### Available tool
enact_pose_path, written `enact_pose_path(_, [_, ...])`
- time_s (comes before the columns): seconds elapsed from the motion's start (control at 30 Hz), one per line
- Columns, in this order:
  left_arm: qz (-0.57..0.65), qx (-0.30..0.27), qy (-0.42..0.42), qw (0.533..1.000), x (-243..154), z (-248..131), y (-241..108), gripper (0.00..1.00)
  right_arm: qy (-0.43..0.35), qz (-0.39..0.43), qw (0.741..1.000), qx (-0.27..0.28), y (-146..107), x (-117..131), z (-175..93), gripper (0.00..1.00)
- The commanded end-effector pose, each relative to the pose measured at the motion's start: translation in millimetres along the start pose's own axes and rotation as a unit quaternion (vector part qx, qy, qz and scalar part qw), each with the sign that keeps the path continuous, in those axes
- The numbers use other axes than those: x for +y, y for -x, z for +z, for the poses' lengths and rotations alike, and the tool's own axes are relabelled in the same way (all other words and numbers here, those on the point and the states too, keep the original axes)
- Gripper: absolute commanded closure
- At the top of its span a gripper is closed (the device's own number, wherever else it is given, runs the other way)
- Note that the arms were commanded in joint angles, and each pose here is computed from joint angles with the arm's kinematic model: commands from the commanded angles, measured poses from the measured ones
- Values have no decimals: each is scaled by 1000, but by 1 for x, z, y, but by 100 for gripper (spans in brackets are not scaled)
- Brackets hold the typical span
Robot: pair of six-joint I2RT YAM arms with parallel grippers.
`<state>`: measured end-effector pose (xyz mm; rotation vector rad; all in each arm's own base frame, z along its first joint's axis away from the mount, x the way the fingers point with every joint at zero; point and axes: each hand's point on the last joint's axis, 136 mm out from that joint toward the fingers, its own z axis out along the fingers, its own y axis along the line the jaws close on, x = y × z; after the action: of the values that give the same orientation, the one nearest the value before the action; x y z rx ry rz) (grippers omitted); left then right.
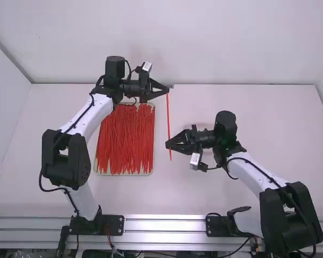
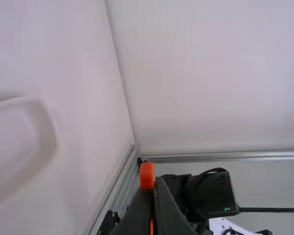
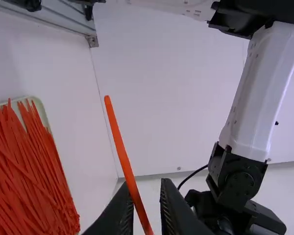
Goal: Fasten the cable tie
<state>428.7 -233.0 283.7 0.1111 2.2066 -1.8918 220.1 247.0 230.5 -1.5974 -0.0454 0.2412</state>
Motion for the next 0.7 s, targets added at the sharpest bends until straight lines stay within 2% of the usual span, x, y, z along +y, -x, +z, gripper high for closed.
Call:
enact_pose_path(0.0, [21,2,-7,1000,-10,-1,2,98,-1,6,1000,-20,7,2,0,84])
enact_pose_path(0.33, [21,1,-6,1000,-10,0,2,98,-1,6,1000,-23,8,2,0,84])
enact_pose_path(0.4, [22,2,-7,1000,-10,0,2,98,-1,6,1000,-24,8,2,0,86])
enact_pose_path(0.43, [22,2,-7,1000,-10,0,2,98,-1,6,1000,-23,8,2,0,97])
enact_pose_path(0.47, [22,2,-7,1000,-10,-1,2,98,-1,8,1000,-22,8,2,0,100])
enact_pose_path(0.57, [22,2,-7,1000,-10,0,2,98,-1,10,1000,-24,9,2,0,100])
enact_pose_path(0.67, [26,2,-7,1000,-10,-1,2,98,-1,27,998,-50,18,1,0,100])
